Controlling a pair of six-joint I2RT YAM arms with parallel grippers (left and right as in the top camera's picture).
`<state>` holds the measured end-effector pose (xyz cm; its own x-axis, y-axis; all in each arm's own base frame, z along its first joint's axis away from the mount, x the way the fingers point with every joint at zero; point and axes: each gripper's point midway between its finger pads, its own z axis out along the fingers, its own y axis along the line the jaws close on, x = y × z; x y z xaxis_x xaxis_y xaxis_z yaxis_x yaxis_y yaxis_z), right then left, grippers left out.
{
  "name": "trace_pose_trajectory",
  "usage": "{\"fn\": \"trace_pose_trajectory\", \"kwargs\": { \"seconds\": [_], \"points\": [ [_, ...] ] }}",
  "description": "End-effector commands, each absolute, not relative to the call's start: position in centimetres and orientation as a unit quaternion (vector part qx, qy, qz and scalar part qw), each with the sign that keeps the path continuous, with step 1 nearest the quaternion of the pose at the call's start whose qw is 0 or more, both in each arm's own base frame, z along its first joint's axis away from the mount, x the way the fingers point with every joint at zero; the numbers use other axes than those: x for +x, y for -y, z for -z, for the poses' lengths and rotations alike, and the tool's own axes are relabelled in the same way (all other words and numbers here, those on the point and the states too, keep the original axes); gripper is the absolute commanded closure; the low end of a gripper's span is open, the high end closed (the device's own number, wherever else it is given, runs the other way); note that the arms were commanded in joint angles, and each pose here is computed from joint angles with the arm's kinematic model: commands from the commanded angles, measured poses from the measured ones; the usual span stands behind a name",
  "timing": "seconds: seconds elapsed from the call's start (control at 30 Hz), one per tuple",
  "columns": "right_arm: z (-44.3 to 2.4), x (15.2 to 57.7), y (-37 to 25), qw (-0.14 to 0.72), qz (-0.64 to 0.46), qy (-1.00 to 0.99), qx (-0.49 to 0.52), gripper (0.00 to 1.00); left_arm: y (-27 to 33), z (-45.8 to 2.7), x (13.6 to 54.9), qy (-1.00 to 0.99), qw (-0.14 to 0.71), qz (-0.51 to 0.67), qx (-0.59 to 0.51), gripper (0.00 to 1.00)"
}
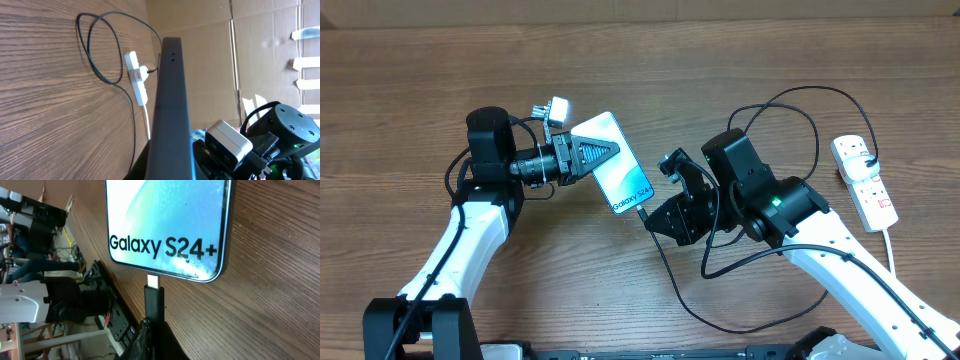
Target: Plug charger to phone and switch on socket
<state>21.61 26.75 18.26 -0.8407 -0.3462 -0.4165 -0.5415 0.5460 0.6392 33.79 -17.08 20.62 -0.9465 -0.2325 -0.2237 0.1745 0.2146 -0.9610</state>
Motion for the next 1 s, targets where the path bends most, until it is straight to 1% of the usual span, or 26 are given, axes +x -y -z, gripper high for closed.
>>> {"fn": "trace_pose_trajectory", "kwargs": {
  "seconds": [0.0,0.4,0.97],
  "points": [
    [-19.48,21.55,-26.89,0.136,-0.409,-0.863,-0.264,0.96,17.39,-21.25,33.63,-0.758,0.156,0.633,-0.013,0.96],
    [-19.5,21.57,-26.89,0.137,-0.409,-0.863,-0.264,0.96,17.39,-21.24,33.64,-0.758,0.143,0.636,-0.029,0.96],
    [-19.68,21.78,-27.03,0.143,-0.411,-0.86,-0.266,0.96,17.43,-21.28,33.55,-0.757,0.145,0.637,-0.023,0.96]
  ]
}}
